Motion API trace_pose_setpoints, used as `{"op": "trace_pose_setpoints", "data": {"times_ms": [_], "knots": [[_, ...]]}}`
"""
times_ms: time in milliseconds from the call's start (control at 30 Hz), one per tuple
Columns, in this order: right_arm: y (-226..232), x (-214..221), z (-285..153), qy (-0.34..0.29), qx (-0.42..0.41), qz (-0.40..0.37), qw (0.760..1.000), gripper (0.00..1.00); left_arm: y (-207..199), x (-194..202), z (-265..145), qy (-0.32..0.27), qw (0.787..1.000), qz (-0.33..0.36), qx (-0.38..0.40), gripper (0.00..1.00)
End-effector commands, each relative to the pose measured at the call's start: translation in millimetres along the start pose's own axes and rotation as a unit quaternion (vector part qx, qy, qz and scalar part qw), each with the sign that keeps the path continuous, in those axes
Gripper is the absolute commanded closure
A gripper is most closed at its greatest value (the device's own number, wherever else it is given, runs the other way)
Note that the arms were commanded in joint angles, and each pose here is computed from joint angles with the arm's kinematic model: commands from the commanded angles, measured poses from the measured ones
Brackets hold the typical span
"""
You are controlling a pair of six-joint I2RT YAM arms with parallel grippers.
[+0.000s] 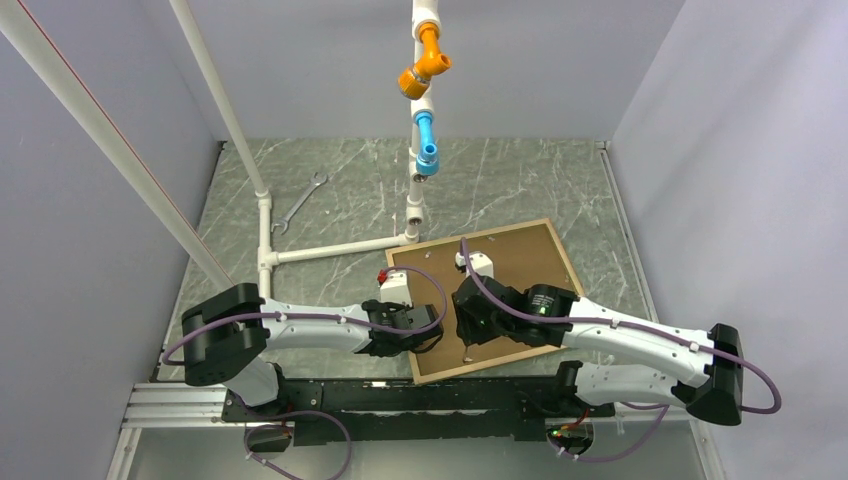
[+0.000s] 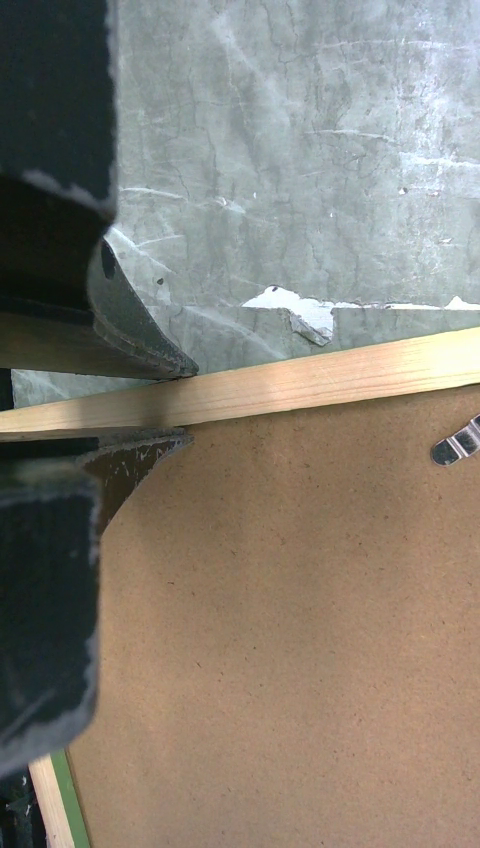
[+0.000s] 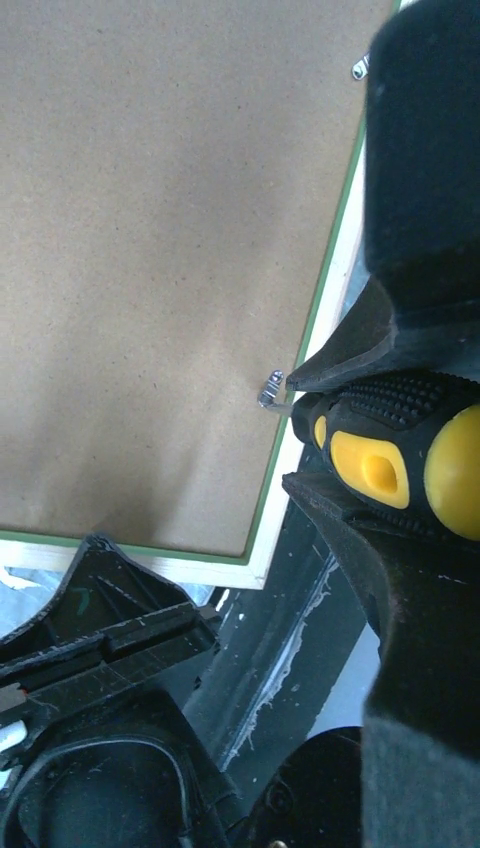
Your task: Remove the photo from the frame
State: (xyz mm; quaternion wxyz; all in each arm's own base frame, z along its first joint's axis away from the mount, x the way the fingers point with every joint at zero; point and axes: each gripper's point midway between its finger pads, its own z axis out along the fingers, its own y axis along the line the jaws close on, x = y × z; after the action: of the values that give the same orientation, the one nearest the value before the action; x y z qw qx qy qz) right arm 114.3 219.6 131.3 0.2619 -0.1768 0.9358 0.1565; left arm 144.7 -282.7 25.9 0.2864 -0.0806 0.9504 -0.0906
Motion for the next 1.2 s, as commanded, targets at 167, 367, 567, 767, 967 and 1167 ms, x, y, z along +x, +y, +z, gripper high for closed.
{"op": "trace_pose_setpoints", "data": {"times_ms": [167, 367, 567, 767, 967, 1167], "knots": [[-16, -26, 3, -0.057, 0.068, 0.003, 0.996, 1.00, 51, 15, 5, 0.022, 0.995, 0.065, -0.076, 1.00], [-24, -61, -14, -0.123, 0.101, 0.008, 0.987, 1.00, 43, 15, 4, 0.023, 0.995, 0.076, -0.066, 1.00], [-48, -81, -38, -0.159, 0.152, 0.018, 0.975, 1.00, 19, 13, 1, 0.020, 0.995, 0.094, -0.033, 1.00], [-77, -83, -48, -0.152, 0.166, 0.056, 0.973, 1.00, -13, 16, 3, 0.025, 0.992, 0.126, 0.013, 1.00], [-97, -81, -53, -0.153, 0.171, 0.101, 0.968, 1.00, -52, 25, 9, 0.045, 0.985, 0.155, 0.061, 1.00], [-115, -69, -50, -0.141, 0.212, 0.136, 0.957, 1.00, -78, 14, 9, 0.036, 0.983, 0.165, 0.077, 1.00]]}}
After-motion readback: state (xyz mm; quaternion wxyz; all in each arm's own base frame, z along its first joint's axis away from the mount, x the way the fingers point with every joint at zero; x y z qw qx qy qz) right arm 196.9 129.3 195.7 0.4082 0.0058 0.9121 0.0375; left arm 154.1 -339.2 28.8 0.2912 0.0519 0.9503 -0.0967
